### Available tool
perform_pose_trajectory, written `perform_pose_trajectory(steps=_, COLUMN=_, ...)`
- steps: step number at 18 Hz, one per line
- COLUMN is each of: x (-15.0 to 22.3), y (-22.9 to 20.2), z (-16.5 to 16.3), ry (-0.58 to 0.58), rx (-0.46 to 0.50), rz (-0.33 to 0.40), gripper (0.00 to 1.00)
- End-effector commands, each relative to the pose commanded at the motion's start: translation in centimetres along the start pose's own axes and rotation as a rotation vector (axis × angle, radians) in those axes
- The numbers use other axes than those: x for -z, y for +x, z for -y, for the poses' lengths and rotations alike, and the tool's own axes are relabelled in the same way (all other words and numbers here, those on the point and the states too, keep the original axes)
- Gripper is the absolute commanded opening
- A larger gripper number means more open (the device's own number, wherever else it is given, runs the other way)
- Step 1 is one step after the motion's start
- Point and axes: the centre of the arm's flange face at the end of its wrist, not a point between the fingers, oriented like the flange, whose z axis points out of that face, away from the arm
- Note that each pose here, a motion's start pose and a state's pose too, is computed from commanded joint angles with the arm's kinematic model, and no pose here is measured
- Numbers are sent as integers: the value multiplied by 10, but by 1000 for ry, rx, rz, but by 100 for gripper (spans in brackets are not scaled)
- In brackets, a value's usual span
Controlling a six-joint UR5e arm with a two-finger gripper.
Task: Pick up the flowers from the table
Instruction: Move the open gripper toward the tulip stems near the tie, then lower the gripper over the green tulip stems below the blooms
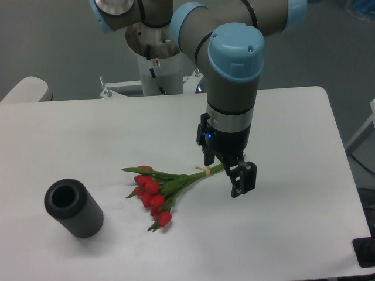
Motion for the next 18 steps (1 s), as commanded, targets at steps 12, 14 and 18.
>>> perform_pose_trajectory(steps=12, x=-29, y=25, z=2, ry=-11, rx=44, rz=-72, gripper=99)
perform_pose_trajectory(steps=14, x=-42, y=37, z=2, ry=-18, rx=100, rz=-102, gripper=99)
perform_pose_trajectory(steps=18, x=-69, y=64, z=-3, ry=-36, rx=183, rz=-167, gripper=100)
